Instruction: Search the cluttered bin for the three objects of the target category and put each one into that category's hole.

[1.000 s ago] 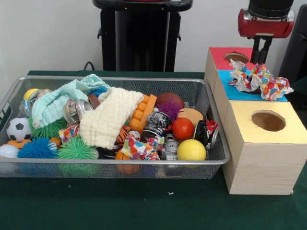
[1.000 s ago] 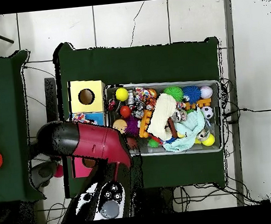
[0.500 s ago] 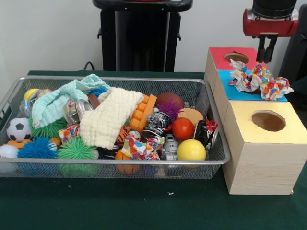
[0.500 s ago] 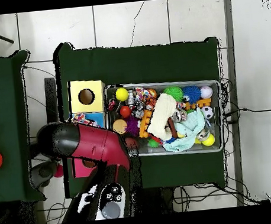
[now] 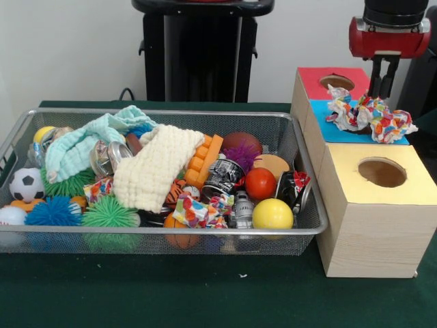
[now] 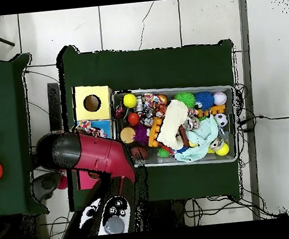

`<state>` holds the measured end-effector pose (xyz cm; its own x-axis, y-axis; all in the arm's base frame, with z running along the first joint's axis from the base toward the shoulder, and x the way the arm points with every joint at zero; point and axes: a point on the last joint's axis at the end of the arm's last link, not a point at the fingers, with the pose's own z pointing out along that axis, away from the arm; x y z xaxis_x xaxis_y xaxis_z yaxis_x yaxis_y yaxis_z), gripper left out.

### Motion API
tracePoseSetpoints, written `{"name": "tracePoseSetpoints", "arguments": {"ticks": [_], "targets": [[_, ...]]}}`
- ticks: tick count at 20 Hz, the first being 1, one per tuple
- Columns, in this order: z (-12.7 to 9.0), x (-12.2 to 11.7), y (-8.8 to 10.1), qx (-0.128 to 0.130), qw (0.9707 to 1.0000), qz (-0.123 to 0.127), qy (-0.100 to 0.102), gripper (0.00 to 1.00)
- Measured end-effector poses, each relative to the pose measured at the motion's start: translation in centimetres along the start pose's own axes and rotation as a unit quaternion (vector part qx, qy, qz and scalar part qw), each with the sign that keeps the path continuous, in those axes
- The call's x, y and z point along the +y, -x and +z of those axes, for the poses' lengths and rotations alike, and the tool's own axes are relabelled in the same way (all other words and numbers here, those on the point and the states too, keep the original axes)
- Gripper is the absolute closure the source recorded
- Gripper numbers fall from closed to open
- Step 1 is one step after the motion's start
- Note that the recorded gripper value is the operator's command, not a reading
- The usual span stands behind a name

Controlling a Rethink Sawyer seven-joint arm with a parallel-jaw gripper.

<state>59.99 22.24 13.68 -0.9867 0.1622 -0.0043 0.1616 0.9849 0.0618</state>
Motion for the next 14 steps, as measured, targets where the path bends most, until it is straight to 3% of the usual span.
{"name": "tracePoseSetpoints", "arguments": {"ticks": [2, 8, 14], "targets": [[0.0, -0.2, 0.5, -0.022, 0.9998, 0.0, -0.004, 1.0], [0.8, -0.5, 1.0, -0.046, 0.9988, -0.002, -0.014, 1.0], [1.7, -0.8, 0.6, -0.042, 0.9987, -0.014, -0.024, 1.0]]}}
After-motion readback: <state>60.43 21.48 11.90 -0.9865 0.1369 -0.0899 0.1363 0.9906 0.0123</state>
